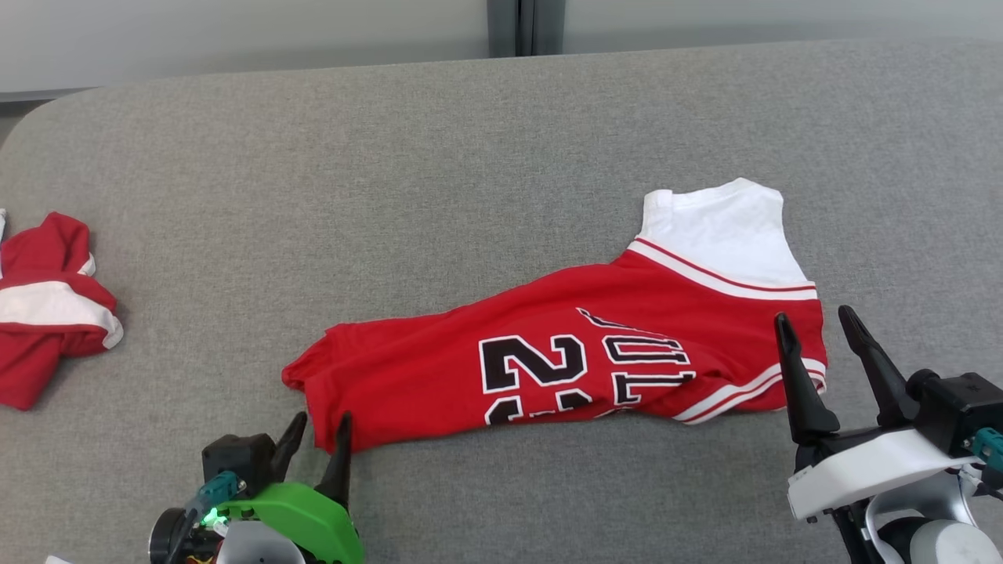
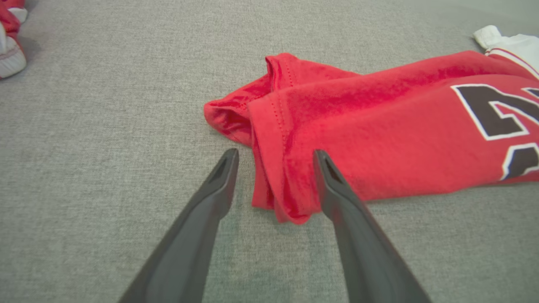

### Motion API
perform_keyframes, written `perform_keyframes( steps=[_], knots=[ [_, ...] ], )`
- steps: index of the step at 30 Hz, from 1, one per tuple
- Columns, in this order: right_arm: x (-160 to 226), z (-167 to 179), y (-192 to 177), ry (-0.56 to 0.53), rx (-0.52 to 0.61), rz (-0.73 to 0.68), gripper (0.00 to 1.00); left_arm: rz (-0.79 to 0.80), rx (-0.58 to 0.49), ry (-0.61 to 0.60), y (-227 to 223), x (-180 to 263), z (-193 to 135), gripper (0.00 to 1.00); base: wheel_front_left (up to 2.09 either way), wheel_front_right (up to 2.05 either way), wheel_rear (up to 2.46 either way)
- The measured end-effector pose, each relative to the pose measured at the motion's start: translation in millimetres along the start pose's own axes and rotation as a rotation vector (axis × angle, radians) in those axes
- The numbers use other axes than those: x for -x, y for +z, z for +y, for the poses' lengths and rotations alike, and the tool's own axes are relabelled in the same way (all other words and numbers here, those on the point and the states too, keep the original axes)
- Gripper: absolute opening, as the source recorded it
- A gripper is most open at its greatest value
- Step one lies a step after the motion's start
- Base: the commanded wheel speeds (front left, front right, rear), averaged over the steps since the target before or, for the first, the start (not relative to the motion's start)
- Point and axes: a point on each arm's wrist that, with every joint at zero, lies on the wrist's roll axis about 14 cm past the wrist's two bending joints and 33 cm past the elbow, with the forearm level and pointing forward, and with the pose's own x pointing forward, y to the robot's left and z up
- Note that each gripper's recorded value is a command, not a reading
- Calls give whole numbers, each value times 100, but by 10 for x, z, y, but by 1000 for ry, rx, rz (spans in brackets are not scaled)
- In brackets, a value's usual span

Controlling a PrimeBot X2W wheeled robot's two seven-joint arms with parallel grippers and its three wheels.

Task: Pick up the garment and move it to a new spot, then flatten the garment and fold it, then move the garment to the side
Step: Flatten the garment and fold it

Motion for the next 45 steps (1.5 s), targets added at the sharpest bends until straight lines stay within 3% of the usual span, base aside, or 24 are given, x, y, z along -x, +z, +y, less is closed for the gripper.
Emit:
perform_keyframes(
  steps=[6, 17, 23, 34, 41, 42, 43, 45],
  knots=[
    [17, -54, 10, -18, 1, -3, 100, -75, -37, -16, 227, -65, 7, 0, 0, 0, 0],
    [-30, -64, 5, -23, -8, -8, 100, -330, -192, -63, 1186, -238, -129, 0, 0, 0, 0],
    [-79, -24, -64, -12, -26, 8, 100, -203, -179, -94, 797, -225, -179, 0, 0, 0, 0],
    [-167, 49, -171, 12, -37, 35, 100, 186, -114, -144, -429, 185, -301, 0, 0, 0, 0],
    [-218, 78, -160, 22, -37, 30, 100, 221, -88, -69, -604, 259, -74, 0, 0, 0, 0],
    [-221, 76, -153, 21, -35, 28, 100, 184, -82, -52, -550, 239, -46, 44, 0, 0, 0],
    [-220, 70, -147, 19, -32, 27, 100, 167, -81, -46, -525, 232, -31, 100, 0, 0, 0],
    [-214, 46, -110, 12, -23, 16, 100, 75, -62, -9, -344, 187, 22, 100, 0, 0, 0]
  ],
)
